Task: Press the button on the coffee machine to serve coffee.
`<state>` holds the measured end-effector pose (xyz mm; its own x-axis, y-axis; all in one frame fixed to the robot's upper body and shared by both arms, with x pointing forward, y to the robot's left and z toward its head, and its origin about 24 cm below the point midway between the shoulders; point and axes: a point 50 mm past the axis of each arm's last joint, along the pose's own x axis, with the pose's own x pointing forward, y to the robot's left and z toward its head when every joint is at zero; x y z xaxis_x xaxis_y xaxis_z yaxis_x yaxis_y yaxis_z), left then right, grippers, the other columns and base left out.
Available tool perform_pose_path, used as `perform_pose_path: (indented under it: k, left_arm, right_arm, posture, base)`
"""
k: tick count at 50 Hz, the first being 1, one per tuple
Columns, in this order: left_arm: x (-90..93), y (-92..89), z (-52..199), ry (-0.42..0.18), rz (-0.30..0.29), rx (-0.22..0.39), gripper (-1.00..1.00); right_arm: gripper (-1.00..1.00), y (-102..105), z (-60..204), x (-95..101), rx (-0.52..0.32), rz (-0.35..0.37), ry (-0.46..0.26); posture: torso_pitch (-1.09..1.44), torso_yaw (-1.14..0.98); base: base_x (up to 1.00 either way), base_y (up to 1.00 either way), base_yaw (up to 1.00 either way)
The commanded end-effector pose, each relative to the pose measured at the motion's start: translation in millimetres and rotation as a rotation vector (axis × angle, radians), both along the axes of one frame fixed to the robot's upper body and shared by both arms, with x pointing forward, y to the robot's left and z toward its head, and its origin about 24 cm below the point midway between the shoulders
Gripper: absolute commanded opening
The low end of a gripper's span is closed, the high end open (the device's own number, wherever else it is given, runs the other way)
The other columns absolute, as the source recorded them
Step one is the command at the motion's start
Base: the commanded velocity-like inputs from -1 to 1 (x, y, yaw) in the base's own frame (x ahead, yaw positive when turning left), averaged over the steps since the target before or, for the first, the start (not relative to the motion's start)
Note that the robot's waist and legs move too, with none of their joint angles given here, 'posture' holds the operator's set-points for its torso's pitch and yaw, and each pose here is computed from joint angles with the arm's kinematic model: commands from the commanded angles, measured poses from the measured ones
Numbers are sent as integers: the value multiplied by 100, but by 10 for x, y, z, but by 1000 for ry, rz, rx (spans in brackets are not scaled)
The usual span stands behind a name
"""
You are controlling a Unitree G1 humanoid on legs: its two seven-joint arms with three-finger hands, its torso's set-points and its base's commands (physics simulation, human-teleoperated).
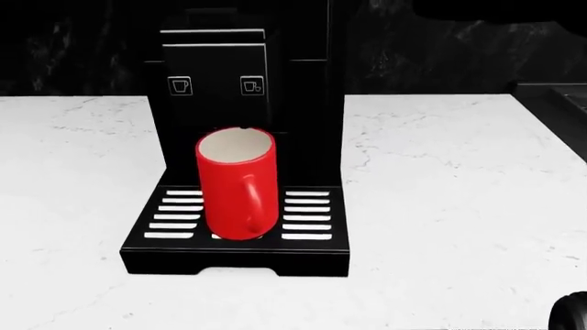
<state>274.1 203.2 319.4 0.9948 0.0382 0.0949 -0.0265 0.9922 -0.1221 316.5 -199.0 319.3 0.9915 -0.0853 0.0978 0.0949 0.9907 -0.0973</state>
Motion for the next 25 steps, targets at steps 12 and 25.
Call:
perform_pose_path:
  k: [12, 25]
  left_arm:
    - [-476, -94, 33, -16, -119, 29, 100]
    - [-789, -133, -98, 12, -170, 0, 100]
  right_arm:
    - [100, 8, 104, -74, 0, 1, -75]
    - [100, -4, 74, -82, 3, -1, -72]
  posture:
    - [-42, 0]
    - [-42, 0]
  base:
    - [0, 0, 0]
    - [0, 0, 0]
